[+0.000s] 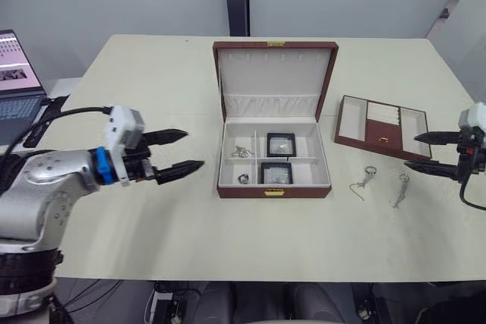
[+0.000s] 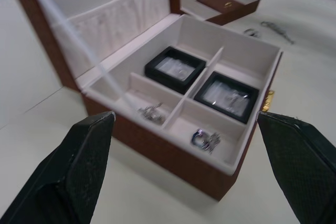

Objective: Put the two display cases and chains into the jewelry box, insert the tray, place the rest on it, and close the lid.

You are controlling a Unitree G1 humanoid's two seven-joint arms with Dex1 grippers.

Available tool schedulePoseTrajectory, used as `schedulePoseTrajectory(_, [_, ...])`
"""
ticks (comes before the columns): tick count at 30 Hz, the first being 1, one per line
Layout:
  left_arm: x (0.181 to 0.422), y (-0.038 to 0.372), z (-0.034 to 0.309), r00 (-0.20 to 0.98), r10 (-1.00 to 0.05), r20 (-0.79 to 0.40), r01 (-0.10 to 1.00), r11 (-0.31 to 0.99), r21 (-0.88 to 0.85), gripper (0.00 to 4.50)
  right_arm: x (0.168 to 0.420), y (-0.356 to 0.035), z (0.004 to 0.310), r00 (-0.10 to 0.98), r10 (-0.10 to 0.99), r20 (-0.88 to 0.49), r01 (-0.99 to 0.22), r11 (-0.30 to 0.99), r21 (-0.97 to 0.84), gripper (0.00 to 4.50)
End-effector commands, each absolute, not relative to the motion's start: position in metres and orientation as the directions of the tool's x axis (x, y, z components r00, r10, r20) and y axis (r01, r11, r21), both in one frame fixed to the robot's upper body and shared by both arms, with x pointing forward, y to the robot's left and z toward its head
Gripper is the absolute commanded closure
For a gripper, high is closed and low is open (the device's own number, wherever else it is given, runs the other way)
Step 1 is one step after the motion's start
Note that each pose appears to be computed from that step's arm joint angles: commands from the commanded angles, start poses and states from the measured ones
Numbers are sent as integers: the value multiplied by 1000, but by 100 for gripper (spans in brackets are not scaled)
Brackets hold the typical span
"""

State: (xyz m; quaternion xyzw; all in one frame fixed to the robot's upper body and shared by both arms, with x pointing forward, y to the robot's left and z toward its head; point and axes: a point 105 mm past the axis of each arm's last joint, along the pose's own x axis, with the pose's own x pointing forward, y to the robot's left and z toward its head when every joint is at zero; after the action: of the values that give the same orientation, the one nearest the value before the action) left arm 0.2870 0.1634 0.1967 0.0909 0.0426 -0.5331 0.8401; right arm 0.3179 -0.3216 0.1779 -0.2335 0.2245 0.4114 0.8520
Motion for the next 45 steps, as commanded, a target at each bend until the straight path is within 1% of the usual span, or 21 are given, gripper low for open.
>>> schedulePoseTrajectory(1, [280,137,205,316,-936,-152,944,295,147,2,325,-327,177,544,548,-636,-819,512,-259,0])
schedulePoseTrajectory(4, [274,116,204,233,-963,-136,966,213,145,2,336,-329,172,547,525,-652,-813,520,-264,0])
schedulePoseTrajectory(7, [272,104,204,195,-973,-119,973,177,151,2,344,-333,165,563,489,-666,-795,540,-277,0])
schedulePoseTrajectory(12, [272,100,205,185,-978,-100,974,169,153,2,351,-334,157,574,457,-680,-780,557,-284,0])
schedulePoseTrajectory(15, [272,99,206,187,-978,-94,973,171,158,2,352,-336,148,566,426,-705,-778,559,-286,0])
schedulePoseTrajectory(22, [270,95,205,186,-979,-85,973,172,152,2,358,-336,134,590,389,-708,-749,592,-299,0])
schedulePoseTrajectory(23, [270,95,205,187,-979,-84,973,173,151,0,360,-335,134,600,386,-701,-740,600,-303,38])
schedulePoseTrajectory(24, [270,95,204,188,-979,-83,973,174,151,0,362,-335,134,609,379,-696,-732,607,-310,53])
schedulePoseTrajectory(25, [269,95,204,189,-978,-84,973,176,150,0,362,-335,134,614,375,-694,-727,611,-313,80])
schedulePoseTrajectory(27, [270,96,203,192,-978,-85,973,178,150,0,363,-336,134,619,370,-692,-721,616,-316,153])
schedulePoseTrajectory(29, [270,96,202,194,-977,-87,972,180,150,0,364,-335,134,619,370,-693,-721,616,-316,212])
schedulePoseTrajectory(37, [273,100,200,231,-970,-77,964,218,153,0,364,-334,136,621,377,-687,-724,612,-317,404])
schedulePoseTrajectory(40, [271,100,198,231,-970,-77,964,217,152,0,363,-335,138,621,385,-683,-726,612,-315,449])
schedulePoseTrajectory(45, [271,96,199,222,-972,-71,966,209,155,0,363,-336,143,624,389,-678,-725,611,-317,449])
